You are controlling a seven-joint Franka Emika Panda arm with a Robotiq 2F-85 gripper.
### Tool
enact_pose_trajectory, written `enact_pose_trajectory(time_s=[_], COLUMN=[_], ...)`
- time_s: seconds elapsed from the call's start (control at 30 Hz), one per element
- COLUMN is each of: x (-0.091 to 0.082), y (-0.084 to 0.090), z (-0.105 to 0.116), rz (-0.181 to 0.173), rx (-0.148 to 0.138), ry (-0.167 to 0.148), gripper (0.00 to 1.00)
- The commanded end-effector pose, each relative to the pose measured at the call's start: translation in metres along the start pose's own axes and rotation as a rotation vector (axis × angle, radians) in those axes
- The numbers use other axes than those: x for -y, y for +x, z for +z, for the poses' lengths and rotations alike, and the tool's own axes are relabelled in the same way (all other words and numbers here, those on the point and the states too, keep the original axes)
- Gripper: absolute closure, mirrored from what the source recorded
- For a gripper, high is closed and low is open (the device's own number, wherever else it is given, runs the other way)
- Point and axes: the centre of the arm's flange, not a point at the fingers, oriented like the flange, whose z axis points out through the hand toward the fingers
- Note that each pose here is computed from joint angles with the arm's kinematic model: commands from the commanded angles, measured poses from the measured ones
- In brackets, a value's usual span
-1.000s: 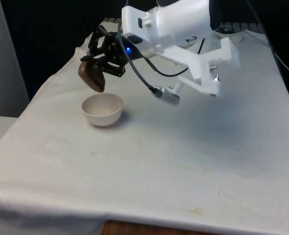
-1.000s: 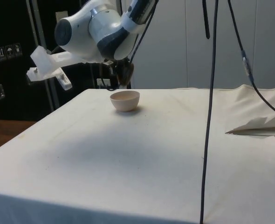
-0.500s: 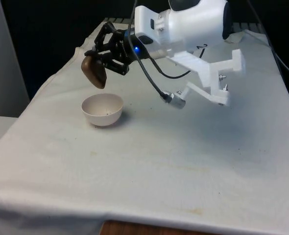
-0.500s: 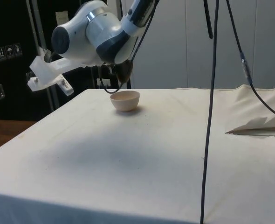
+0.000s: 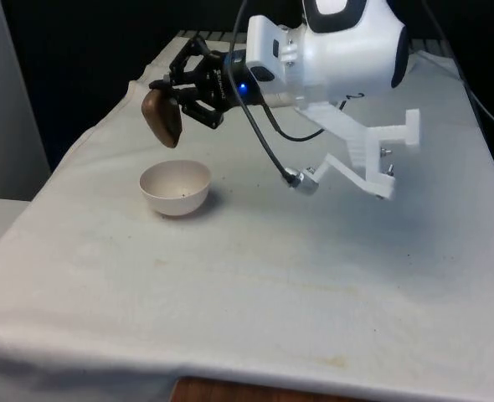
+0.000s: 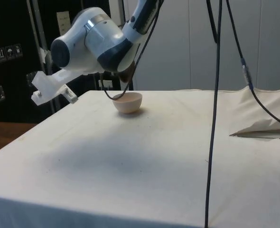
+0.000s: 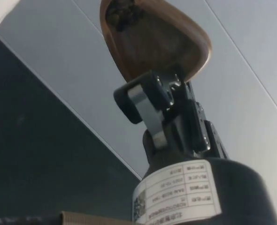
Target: Pour the coffee beans from the cup into the bowl.
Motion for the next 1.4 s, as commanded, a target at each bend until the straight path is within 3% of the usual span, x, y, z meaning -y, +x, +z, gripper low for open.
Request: enact_pose_trajectory(time_s=[0.0,0.07,0.3,0.33,0.5,0.63,0.83,0.9,1.37], x=[0.001,0.001,0.003,0.002,0.003,0.003,0.003,0.003,0.005], y=[0.000,-0.001,-0.001,-0.002,-0.002,-0.003,-0.004,-0.005,-0.008], z=[0.000,0.000,-0.002,-0.001,-0.003,-0.003,-0.009,-0.009,-0.022], rz=[0.005,0.004,0.019,0.019,0.029,0.033,0.046,0.047,0.077], rx=[-0.003,-0.002,-0.012,-0.012,-0.019,-0.020,-0.031,-0.030,-0.052], ry=[-0.016,-0.011,-0.070,-0.060,-0.107,-0.119,-0.169,-0.170,-0.258], gripper=[1.00,1.00,1.00,1.00,1.00,1.00,1.00,1.00,1.00])
